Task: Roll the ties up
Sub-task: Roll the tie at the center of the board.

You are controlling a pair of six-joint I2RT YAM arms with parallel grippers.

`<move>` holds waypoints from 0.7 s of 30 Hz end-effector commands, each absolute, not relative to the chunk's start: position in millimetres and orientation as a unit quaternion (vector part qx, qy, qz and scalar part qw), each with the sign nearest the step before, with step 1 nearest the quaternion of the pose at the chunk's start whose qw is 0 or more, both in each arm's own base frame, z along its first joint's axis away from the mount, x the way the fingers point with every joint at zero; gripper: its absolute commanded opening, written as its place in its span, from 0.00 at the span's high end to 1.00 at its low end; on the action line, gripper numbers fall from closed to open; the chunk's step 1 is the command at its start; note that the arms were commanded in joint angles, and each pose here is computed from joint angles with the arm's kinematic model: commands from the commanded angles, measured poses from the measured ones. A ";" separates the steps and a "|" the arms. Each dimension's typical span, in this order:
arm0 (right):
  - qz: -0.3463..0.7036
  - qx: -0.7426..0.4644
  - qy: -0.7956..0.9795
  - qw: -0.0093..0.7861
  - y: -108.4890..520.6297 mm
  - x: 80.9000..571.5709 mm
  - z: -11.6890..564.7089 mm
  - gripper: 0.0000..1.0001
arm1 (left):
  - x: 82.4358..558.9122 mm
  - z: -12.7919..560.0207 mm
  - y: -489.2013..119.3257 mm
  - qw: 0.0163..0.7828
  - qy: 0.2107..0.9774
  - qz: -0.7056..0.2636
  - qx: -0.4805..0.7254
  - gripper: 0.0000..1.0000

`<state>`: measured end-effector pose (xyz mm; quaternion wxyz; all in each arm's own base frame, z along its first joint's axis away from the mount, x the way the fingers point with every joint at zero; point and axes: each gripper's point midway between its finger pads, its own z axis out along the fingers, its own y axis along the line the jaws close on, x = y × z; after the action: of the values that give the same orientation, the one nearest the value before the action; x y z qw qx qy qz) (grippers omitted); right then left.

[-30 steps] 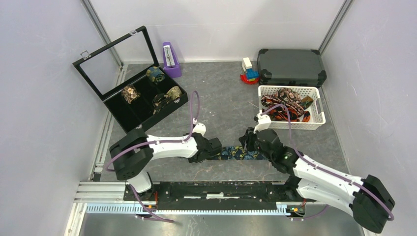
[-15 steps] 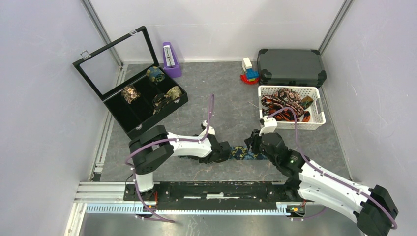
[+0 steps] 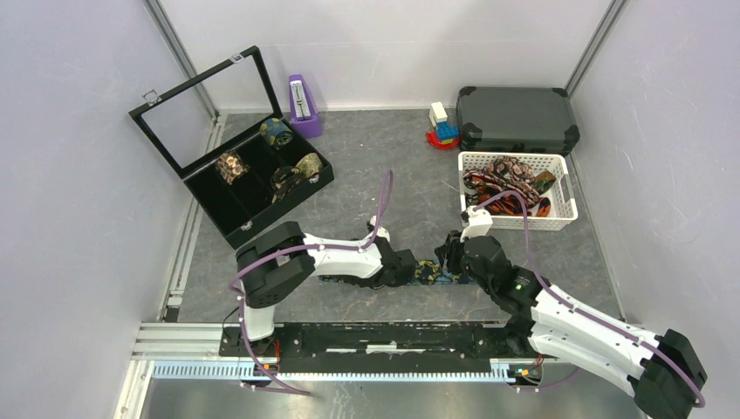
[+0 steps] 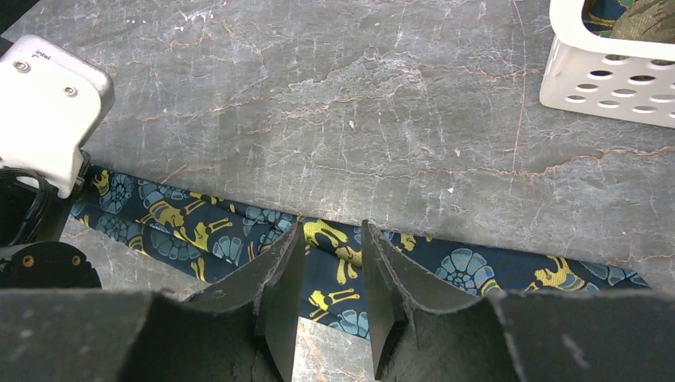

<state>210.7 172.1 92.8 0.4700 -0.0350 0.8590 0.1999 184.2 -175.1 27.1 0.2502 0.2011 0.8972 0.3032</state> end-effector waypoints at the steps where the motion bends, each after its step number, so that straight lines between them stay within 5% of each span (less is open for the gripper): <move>1: 0.197 -0.025 0.855 0.480 169.0 213.8 95.7 0.61 | 175.4 3.0 -223.1 0.233 0.935 0.197 0.182 0.73; 8: 0.198 -0.027 0.855 0.479 171.0 214.7 96.7 0.60 | 173.3 5.7 -230.7 0.226 0.939 0.179 0.187 0.57; 21: 0.209 -0.033 0.850 0.482 181.5 220.7 109.1 0.60 | 174.5 35.5 -246.8 0.243 0.945 0.123 0.182 0.48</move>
<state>209.7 171.7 84.3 0.4586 -0.0392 0.8671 0.1907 175.9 -205.4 28.9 0.2323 0.1972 0.9275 0.2165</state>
